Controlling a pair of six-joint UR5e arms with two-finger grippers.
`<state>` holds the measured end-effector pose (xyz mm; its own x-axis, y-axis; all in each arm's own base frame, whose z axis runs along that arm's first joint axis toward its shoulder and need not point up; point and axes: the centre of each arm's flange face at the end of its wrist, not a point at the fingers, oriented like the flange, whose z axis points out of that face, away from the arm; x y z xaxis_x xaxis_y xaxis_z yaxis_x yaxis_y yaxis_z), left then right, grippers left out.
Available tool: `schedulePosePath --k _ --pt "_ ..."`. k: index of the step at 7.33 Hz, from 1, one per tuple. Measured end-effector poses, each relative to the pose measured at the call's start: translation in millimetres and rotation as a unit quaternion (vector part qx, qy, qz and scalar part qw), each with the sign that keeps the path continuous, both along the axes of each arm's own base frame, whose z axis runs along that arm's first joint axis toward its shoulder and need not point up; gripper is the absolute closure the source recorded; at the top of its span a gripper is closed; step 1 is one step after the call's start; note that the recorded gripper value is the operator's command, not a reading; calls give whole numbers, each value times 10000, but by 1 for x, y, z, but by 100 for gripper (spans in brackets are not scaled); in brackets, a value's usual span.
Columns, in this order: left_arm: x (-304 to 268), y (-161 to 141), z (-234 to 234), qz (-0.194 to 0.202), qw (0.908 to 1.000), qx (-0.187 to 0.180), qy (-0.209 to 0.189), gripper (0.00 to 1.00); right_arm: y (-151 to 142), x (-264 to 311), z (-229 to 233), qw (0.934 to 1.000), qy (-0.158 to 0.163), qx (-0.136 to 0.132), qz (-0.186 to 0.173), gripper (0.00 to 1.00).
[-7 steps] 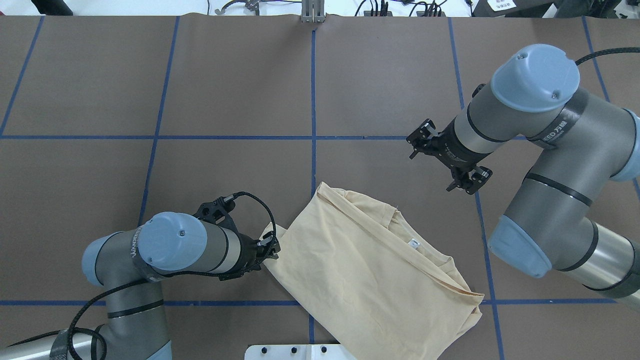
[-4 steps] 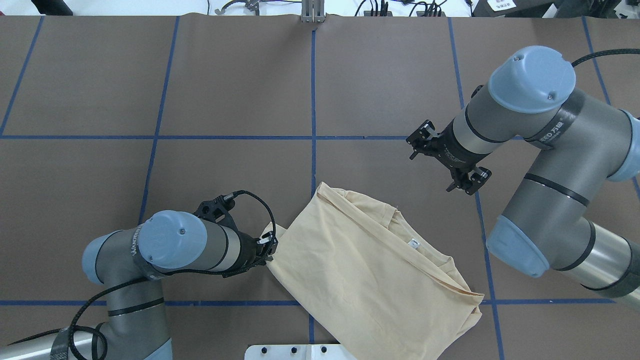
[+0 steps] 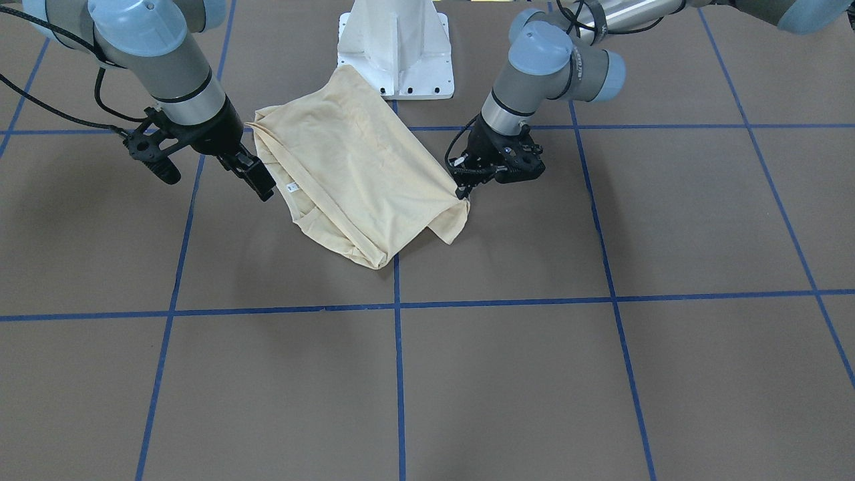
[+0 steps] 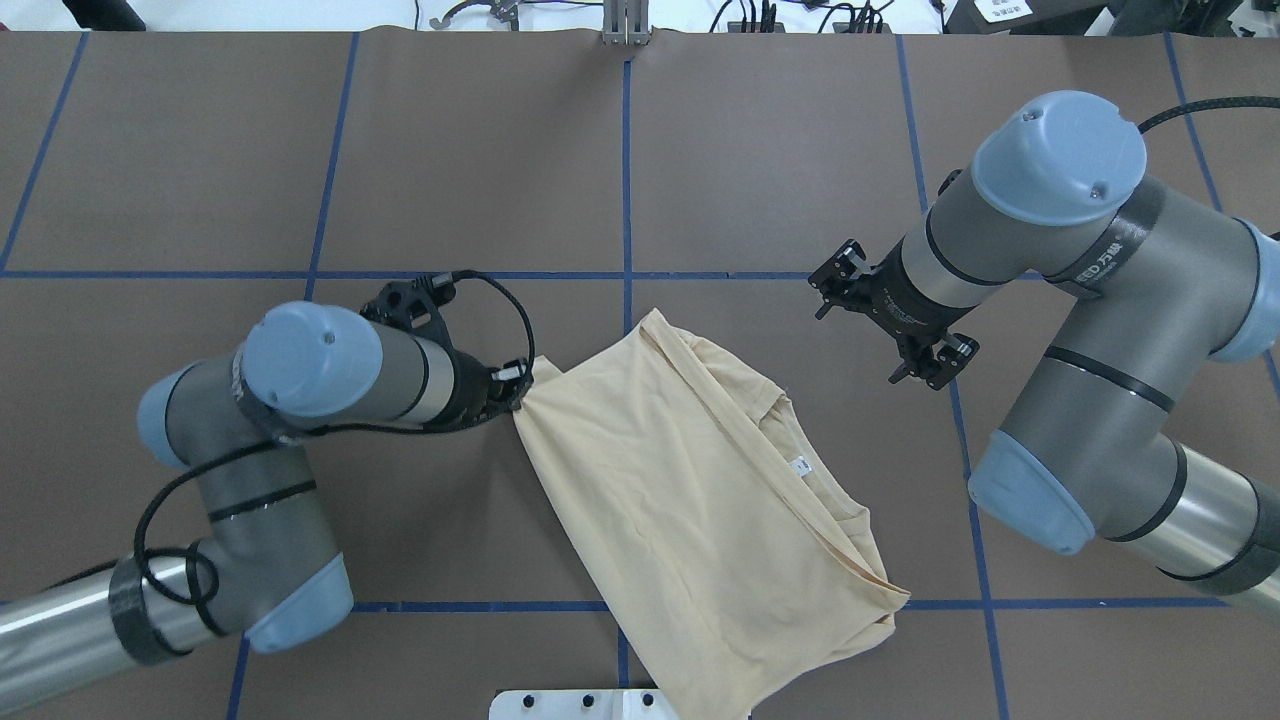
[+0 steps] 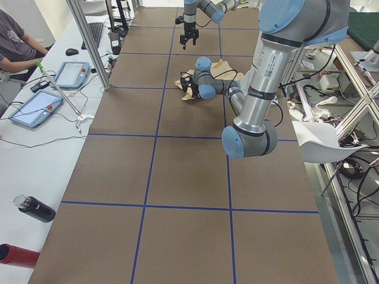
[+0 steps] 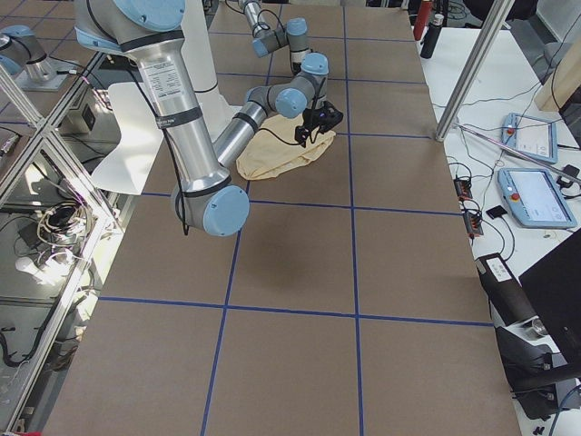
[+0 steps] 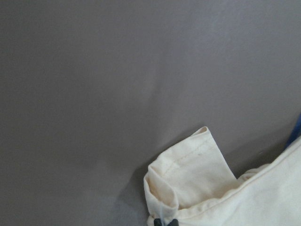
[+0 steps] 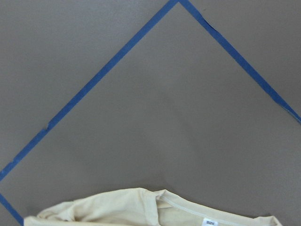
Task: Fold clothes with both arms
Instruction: 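Pull the shirt edge away from the robot with the left gripper to straighten it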
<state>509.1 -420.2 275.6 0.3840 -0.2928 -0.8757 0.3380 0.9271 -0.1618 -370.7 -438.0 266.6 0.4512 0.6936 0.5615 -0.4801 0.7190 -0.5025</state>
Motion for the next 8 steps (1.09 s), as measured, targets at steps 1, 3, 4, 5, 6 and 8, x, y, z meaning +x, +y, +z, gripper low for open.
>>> schedulePosePath --k 1,3,4,5,6,8 --pt "-2 -56 3 -249 9994 211 -60 100 1 -1 -2 10000 -13 13 -13 0" --pt "-5 -157 16 -639 9960 628 -79 50 9 -22 -20 9998 -67 183 -75 0" --pt "-14 -185 20 -718 9939 828 -98 50 18 -39 -33 9993 -75 367 -72 0" --pt "-22 -196 15 -712 9928 959 -76 50 28 -54 -45 9988 -98 482 -66 0" --pt "-30 -195 4 -599 9933 989 25 50 37 -67 -54 9983 -135 558 -64 0" --pt "-76 -155 -10 -256 9948 942 285 50 70 -106 -60 9978 -114 610 218 0"
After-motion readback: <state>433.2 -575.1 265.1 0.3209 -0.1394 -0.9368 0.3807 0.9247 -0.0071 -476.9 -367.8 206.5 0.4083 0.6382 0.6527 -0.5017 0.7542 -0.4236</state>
